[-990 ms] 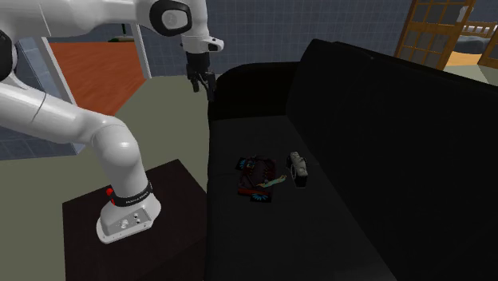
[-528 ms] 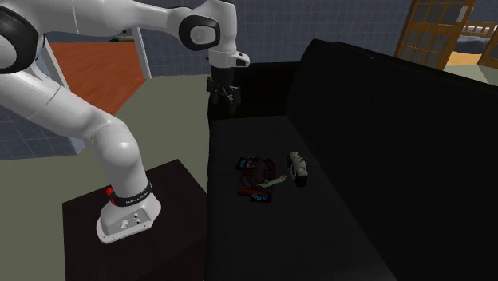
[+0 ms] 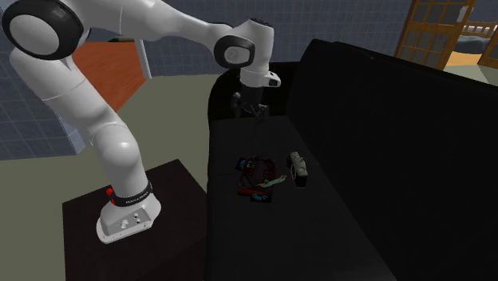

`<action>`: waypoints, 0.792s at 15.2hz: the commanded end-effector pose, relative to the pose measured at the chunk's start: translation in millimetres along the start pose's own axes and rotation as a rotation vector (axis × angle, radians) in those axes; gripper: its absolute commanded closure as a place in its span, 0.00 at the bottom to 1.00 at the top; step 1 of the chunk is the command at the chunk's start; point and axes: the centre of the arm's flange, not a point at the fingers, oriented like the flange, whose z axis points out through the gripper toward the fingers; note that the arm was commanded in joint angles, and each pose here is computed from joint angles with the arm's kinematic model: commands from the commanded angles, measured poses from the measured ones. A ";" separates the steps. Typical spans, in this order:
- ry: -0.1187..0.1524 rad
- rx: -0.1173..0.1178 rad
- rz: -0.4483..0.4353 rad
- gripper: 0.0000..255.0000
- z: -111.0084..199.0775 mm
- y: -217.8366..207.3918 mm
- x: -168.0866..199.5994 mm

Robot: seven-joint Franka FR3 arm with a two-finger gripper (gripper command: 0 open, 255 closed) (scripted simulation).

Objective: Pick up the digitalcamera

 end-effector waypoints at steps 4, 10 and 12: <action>-0.023 0.030 -0.064 0.00 24.4 61.5 28.0; -0.051 0.067 -0.136 0.00 56.5 133.0 62.4; -0.060 0.079 -0.161 0.00 68.1 156.0 74.8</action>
